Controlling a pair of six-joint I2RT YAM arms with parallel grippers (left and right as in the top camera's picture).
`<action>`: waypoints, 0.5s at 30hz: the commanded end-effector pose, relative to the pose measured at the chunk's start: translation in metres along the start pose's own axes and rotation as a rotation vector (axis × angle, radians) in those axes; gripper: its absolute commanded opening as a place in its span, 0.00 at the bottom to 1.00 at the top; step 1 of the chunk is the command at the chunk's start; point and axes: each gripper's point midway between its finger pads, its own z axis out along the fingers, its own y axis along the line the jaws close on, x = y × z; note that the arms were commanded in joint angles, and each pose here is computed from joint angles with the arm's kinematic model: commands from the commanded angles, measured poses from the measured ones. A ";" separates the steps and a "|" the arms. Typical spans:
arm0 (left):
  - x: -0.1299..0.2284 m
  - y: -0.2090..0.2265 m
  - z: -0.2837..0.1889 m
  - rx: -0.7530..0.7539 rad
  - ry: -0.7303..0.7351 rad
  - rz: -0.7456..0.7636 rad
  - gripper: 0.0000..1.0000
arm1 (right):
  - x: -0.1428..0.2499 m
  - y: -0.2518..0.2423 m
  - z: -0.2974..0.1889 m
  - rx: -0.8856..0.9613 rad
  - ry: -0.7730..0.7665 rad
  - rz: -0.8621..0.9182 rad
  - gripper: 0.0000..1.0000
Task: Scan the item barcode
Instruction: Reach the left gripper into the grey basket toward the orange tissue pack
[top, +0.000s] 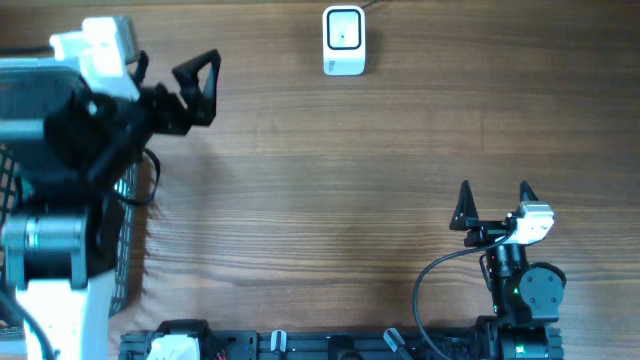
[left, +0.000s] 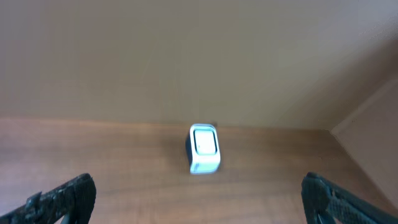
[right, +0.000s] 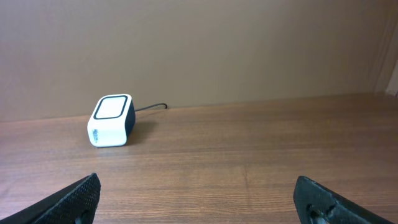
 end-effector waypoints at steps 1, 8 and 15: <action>-0.012 0.057 0.011 -0.282 -0.046 -0.183 1.00 | -0.002 -0.005 0.000 0.025 -0.011 0.017 1.00; 0.010 0.213 -0.150 -1.048 -0.391 -0.883 1.00 | -0.002 -0.005 0.000 0.025 -0.011 0.017 1.00; 0.104 0.315 -0.222 -1.483 -0.158 -1.057 1.00 | -0.002 -0.005 0.000 0.025 -0.011 0.016 1.00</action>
